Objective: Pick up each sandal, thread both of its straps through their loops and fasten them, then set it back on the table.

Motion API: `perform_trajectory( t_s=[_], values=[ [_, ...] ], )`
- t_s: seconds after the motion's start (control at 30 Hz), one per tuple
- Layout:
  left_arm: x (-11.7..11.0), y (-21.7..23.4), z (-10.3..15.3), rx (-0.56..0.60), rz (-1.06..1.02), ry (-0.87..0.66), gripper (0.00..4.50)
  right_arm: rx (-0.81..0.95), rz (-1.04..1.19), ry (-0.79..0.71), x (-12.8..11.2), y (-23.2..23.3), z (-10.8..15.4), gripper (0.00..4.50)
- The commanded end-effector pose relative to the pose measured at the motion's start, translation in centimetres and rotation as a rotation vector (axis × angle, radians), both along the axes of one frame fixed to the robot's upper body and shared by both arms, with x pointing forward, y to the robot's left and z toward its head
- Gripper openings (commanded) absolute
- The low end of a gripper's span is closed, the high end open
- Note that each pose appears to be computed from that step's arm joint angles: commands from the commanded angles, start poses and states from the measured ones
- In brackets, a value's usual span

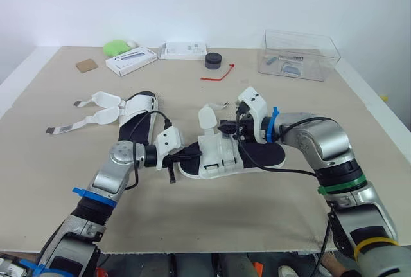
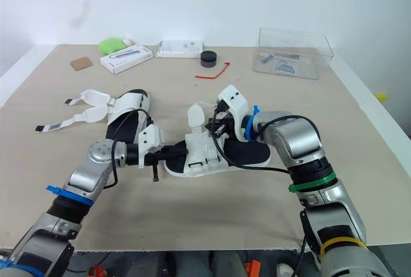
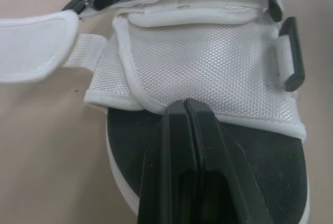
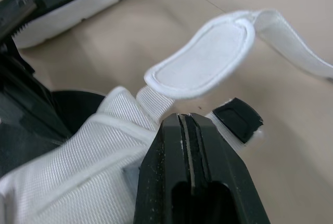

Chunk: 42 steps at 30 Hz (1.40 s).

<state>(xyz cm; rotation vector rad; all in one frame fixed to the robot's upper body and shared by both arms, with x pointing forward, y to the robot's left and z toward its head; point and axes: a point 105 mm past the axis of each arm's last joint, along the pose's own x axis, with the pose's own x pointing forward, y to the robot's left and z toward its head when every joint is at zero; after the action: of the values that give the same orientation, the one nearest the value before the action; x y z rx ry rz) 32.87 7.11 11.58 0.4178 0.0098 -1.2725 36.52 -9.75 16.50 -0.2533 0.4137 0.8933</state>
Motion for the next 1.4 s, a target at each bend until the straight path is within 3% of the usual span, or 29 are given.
perform_trajectory(
  t_s=[0.03,0.3,0.5,0.63,0.67,0.7,0.83,0.87,0.97,1.13,1.4],
  values=[
    [1.0,0.8,0.7,0.034,0.016,-0.050,0.00,-0.056,-0.055,0.042,-0.2,-2.0,-1.1,0.08],
    [1.2,0.6,1.2,0.031,-0.025,-0.069,0.00,-0.052,-0.092,0.045,-0.5,-3.0,-1.1,0.08],
    [0.5,0.3,1.2,0.021,-0.074,-0.043,0.00,0.025,-0.139,-0.015,1.0,-3.1,2.4,0.08],
    [0.4,0.2,1.1,0.027,-0.085,-0.041,0.00,0.110,-0.174,-0.037,2.7,-2.9,5.1,1.35],
    [0.4,0.2,1.1,0.028,-0.086,-0.041,0.00,0.148,-0.173,-0.031,3.0,-2.6,5.8,1.96],
    [0.4,0.2,1.0,0.029,-0.087,-0.040,0.00,0.192,-0.168,-0.019,3.2,-2.1,6.4,2.26],
    [0.2,0.1,0.9,0.028,-0.091,-0.039,0.00,0.321,-0.172,0.153,3.6,-0.2,6.8,4.25],
    [0.2,0.1,0.9,0.027,-0.091,-0.038,0.00,0.334,-0.178,0.217,3.6,0.0,6.2,4.44],
    [0.0,0.0,0.7,0.025,-0.092,-0.035,0.00,0.294,-0.232,0.369,3.7,-0.5,3.0,4.44],
    [-0.1,-0.1,0.6,0.019,-0.090,-0.028,0.00,0.399,-0.159,0.555,3.0,1.6,2.7,4.44],
    [-0.1,0.0,0.6,0.021,-0.084,-0.028,0.00,0.446,-0.098,0.571,3.8,4.7,2.8,4.44]
  ],
)
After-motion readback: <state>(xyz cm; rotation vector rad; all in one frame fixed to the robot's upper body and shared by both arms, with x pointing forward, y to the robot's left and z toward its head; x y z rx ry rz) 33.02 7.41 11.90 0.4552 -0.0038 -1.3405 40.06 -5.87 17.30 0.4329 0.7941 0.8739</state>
